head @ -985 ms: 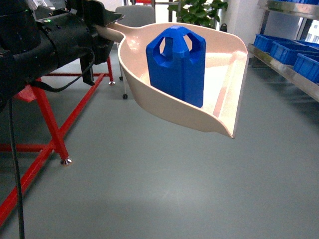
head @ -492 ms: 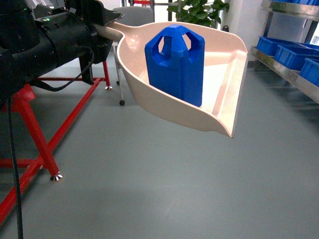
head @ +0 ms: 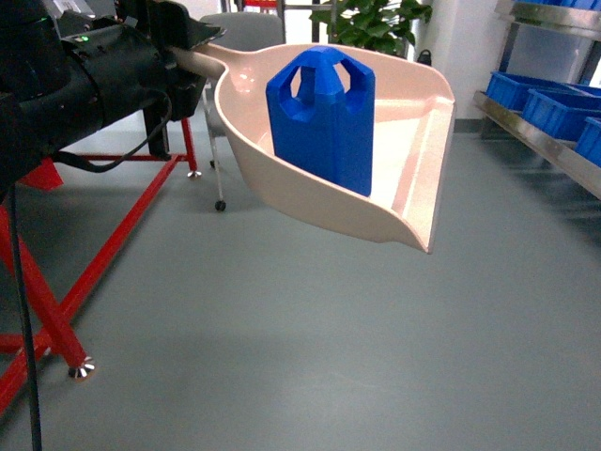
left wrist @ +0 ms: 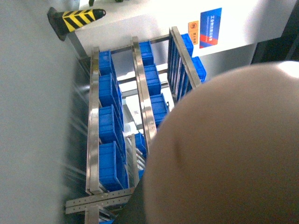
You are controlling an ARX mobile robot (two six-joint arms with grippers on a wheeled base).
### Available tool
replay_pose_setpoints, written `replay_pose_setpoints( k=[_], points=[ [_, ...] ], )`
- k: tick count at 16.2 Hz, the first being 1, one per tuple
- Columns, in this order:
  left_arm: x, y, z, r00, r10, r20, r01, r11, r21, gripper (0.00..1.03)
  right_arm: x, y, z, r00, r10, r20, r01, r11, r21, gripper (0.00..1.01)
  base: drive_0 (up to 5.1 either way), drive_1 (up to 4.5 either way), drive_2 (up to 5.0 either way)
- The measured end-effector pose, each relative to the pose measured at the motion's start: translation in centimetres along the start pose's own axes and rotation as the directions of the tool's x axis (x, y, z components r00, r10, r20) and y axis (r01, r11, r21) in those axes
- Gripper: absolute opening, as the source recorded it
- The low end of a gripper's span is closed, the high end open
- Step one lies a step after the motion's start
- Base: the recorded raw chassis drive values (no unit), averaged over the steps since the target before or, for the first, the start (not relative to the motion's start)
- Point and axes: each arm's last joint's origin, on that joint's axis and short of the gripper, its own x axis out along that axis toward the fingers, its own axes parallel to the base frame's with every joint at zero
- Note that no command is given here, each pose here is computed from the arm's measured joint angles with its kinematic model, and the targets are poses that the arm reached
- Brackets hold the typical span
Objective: Place part in tray to right shelf
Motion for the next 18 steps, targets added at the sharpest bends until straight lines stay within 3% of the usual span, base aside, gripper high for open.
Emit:
replay_pose_setpoints(
  k=[18],
  points=[
    [0.04,-0.1,-0.27,1.0,-0.008,-0.009,0.008,1.0,0.0,0.13,0.0,0.0,0.04,1.0,0.0,0.004,0.0,1.0,0.0,0.98,0.0,4.32,-4.3]
  ],
)
